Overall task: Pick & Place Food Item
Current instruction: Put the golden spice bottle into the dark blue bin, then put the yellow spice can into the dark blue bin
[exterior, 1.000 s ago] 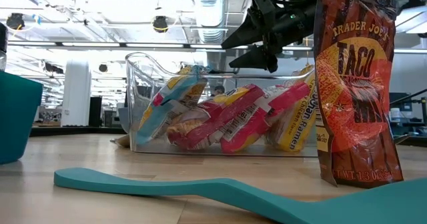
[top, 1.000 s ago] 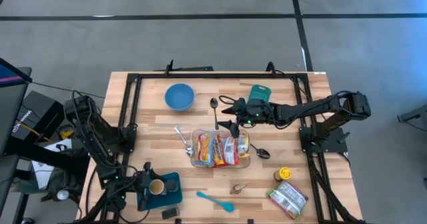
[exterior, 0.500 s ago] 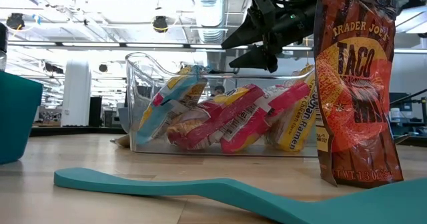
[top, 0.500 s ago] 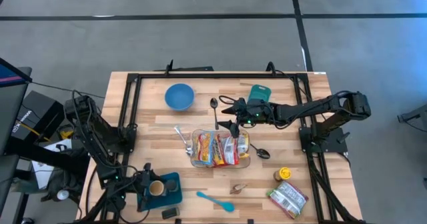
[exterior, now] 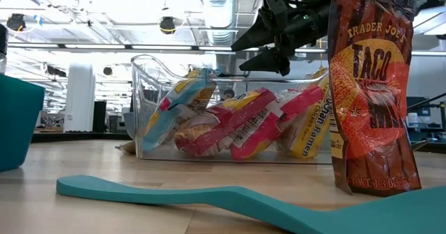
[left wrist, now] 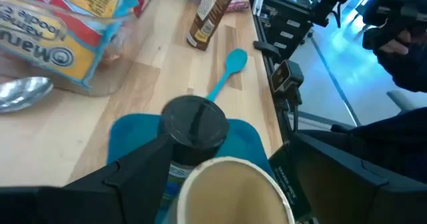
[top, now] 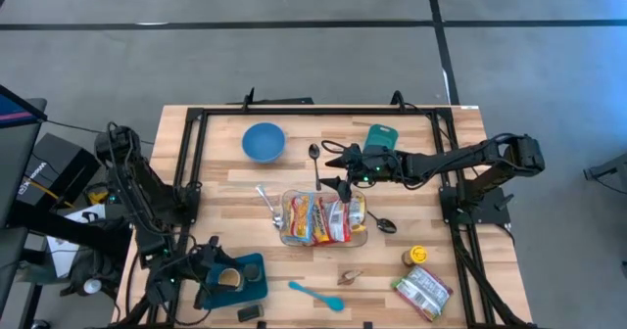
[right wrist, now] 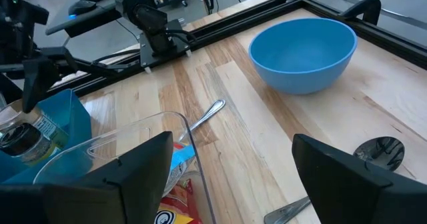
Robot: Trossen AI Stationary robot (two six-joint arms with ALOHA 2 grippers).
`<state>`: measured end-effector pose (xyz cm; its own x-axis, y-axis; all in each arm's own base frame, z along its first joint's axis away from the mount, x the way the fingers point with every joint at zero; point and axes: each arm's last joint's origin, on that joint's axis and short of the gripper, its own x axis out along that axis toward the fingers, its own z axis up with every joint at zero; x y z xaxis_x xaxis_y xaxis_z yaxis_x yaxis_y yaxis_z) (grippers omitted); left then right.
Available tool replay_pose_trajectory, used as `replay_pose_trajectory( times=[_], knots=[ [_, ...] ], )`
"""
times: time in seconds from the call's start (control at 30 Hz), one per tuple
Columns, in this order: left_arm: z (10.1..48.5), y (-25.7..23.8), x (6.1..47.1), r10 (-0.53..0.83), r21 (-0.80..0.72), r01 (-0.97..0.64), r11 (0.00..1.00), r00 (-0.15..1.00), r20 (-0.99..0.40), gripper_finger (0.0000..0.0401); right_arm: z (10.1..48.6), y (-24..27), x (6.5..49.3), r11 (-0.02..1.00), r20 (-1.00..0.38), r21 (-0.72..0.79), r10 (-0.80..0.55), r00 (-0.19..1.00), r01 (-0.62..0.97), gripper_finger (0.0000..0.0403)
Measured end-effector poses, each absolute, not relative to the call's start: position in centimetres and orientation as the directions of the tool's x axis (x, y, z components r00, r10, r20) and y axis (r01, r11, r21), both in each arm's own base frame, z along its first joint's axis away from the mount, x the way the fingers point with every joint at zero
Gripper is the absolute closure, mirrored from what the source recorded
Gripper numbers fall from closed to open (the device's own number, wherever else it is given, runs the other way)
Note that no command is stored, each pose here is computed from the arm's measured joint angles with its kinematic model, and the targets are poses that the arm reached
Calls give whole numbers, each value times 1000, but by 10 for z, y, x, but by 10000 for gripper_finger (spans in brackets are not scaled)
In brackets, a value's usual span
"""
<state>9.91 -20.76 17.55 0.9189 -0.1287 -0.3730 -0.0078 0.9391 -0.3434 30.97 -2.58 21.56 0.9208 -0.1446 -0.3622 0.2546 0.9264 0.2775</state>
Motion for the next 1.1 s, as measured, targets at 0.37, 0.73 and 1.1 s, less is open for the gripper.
replay_pose_trajectory(
  times=[0.37, 0.73, 1.1],
  knots=[
    [205, -183, 94, 41, -346, -119, 931, 973, -225, 103, 216, -26, 310, 926, -362, 277, -145, 921, 255, 101],
    [228, -162, 94, 250, -203, -260, 944, 966, -72, 103, 216, -25, 310, 932, -362, 264, -141, 921, 247, 101],
    [230, -135, 128, 476, -144, -480, 865, 877, -66, 103, 216, -24, 310, 938, -363, 263, -119, 924, 224, 101]
  ],
)
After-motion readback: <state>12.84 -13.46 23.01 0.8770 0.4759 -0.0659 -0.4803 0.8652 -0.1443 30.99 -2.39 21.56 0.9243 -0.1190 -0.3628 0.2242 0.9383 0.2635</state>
